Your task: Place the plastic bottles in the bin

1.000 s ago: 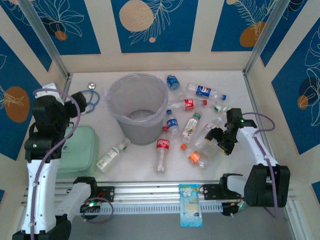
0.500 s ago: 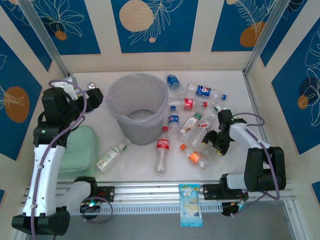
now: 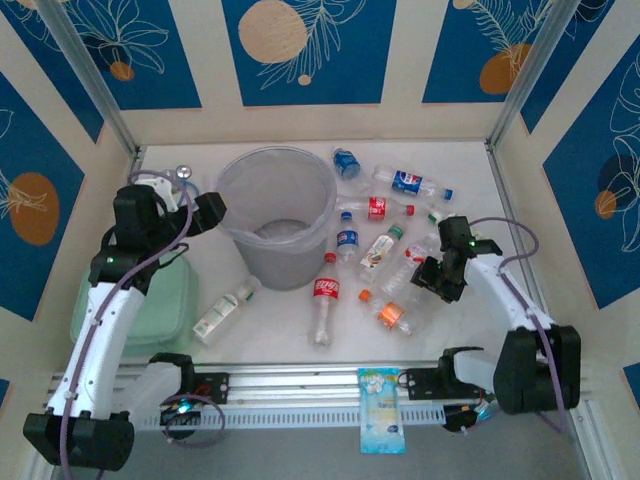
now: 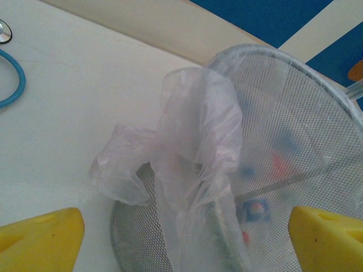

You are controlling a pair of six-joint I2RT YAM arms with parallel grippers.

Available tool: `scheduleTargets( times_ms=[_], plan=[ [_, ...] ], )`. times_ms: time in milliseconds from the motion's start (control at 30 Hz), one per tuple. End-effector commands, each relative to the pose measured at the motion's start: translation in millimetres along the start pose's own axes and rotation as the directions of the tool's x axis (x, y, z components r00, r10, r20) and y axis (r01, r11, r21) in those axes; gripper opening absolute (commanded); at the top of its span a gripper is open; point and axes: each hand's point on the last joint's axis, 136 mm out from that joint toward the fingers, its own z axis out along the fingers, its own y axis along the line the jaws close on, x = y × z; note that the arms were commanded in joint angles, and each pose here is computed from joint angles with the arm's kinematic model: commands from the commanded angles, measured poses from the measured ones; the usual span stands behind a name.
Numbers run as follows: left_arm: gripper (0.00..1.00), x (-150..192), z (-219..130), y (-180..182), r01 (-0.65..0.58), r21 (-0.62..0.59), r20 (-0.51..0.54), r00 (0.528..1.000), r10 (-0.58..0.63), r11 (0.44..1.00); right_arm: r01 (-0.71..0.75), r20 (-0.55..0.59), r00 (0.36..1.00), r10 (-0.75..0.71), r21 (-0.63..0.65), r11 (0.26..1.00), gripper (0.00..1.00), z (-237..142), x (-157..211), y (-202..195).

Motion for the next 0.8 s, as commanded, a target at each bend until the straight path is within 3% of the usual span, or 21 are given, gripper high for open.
scheduleTargets(
  times_ms=[0,200,367,633,767],
  plan=[
    [0.91,6,3,-5,0.013,0.041,-0.005,1.0,-0.012,0.999,0.021,0.035,0.999,-0.018,-0.09,0.996,0.46,-30,0,16],
    [0.84,14,13,-18,0.032,0.097,-0.037,0.999,-0.029,0.995,0.115,0.148,0.986,-0.078,-0.261,0.959,0.38,-94,-10,53],
    [0.81,27,25,-17,0.028,0.066,-0.085,0.996,-0.023,0.997,0.21,0.235,0.965,-0.117,-0.423,0.881,0.31,-154,-16,93],
    [0.76,31,20,-15,0.013,0.01,-0.074,0.997,-0.012,1.0,0.464,0.473,0.861,-0.186,-0.582,0.668,0.13,-268,-8,171],
    [0.74,38,23,-17,0.0,-0.01,-0.096,0.995,-0.001,1.0,0.596,0.552,0.789,-0.27,-0.582,0.553,0.1,-294,1,220]
  ],
)
